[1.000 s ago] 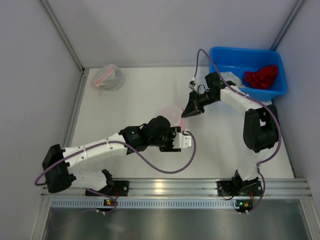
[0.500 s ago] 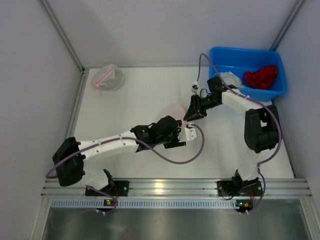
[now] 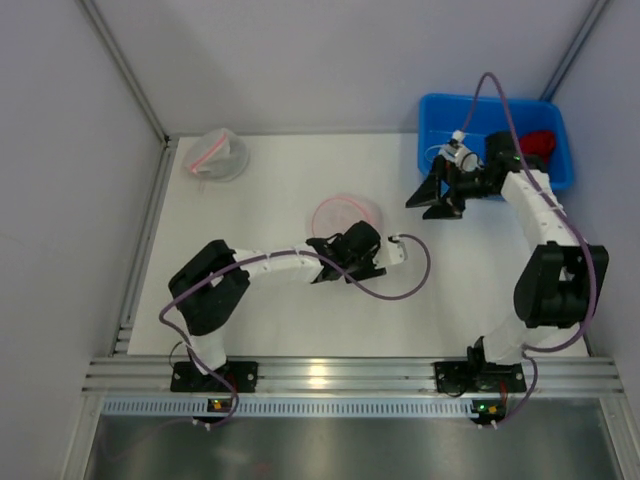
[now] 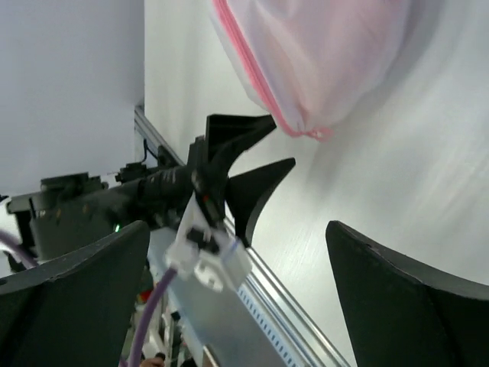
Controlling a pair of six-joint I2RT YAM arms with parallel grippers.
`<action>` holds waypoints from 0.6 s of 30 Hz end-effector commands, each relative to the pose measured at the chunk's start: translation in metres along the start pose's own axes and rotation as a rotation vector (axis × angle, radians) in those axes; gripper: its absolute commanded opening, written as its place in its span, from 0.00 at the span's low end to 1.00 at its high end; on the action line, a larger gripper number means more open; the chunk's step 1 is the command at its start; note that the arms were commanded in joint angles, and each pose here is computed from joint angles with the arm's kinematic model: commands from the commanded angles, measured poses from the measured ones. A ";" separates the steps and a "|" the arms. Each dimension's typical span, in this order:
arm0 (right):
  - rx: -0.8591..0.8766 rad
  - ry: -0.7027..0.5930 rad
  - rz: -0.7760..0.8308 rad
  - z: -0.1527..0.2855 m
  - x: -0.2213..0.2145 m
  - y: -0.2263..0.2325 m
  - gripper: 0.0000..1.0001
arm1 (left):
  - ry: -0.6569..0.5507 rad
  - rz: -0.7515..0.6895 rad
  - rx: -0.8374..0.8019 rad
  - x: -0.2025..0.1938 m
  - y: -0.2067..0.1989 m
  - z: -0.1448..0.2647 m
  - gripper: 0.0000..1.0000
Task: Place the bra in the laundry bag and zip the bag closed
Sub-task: Move the laundry bag to the center of the board.
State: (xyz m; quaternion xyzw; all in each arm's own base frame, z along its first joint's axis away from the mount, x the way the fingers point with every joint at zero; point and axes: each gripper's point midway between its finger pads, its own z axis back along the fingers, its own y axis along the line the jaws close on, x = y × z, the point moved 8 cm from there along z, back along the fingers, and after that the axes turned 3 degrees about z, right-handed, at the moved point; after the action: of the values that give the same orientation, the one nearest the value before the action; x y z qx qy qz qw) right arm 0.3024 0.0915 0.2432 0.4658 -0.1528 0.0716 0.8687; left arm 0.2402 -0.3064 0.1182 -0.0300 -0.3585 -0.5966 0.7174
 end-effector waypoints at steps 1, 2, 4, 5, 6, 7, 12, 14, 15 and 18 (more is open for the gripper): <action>-0.006 -0.099 0.062 0.058 -0.010 0.021 0.99 | -0.055 0.141 0.118 0.021 0.050 -0.018 0.63; -0.004 -0.117 0.085 0.065 -0.012 0.021 0.99 | -0.031 0.195 0.147 0.012 0.069 -0.023 0.63; -0.008 -0.158 0.089 0.081 -0.019 0.022 0.99 | -0.040 0.253 0.171 0.013 0.097 -0.036 0.63; -0.013 -0.168 0.093 0.085 -0.021 0.022 0.99 | -0.030 0.291 0.202 0.002 0.120 -0.039 0.62; -0.017 -0.170 0.091 0.087 -0.024 0.021 0.99 | -0.027 0.307 0.203 -0.002 0.130 -0.048 0.62; -0.028 -0.186 0.112 0.092 -0.028 0.021 0.99 | -0.030 0.315 0.219 -0.005 0.143 -0.050 0.62; -0.042 -0.198 0.132 0.096 -0.036 0.020 0.99 | -0.049 0.318 0.333 -0.020 0.224 -0.054 0.61; -0.051 -0.211 0.153 0.096 -0.035 0.020 0.99 | -0.065 0.295 0.352 -0.020 0.240 -0.048 0.61; -0.055 -0.217 0.160 0.096 -0.033 0.020 0.99 | -0.066 0.288 0.354 -0.021 0.243 -0.046 0.62; -0.085 -0.242 0.180 0.096 -0.028 0.015 0.99 | -0.095 0.272 0.355 -0.013 0.247 -0.031 0.64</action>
State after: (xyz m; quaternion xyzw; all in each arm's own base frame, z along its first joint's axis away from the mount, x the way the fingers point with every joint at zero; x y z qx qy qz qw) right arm 0.2510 0.0256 0.2878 0.4377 -0.2541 0.0648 0.8600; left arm 0.4743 -0.2210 0.1462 0.0419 -0.4445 -0.3942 0.8033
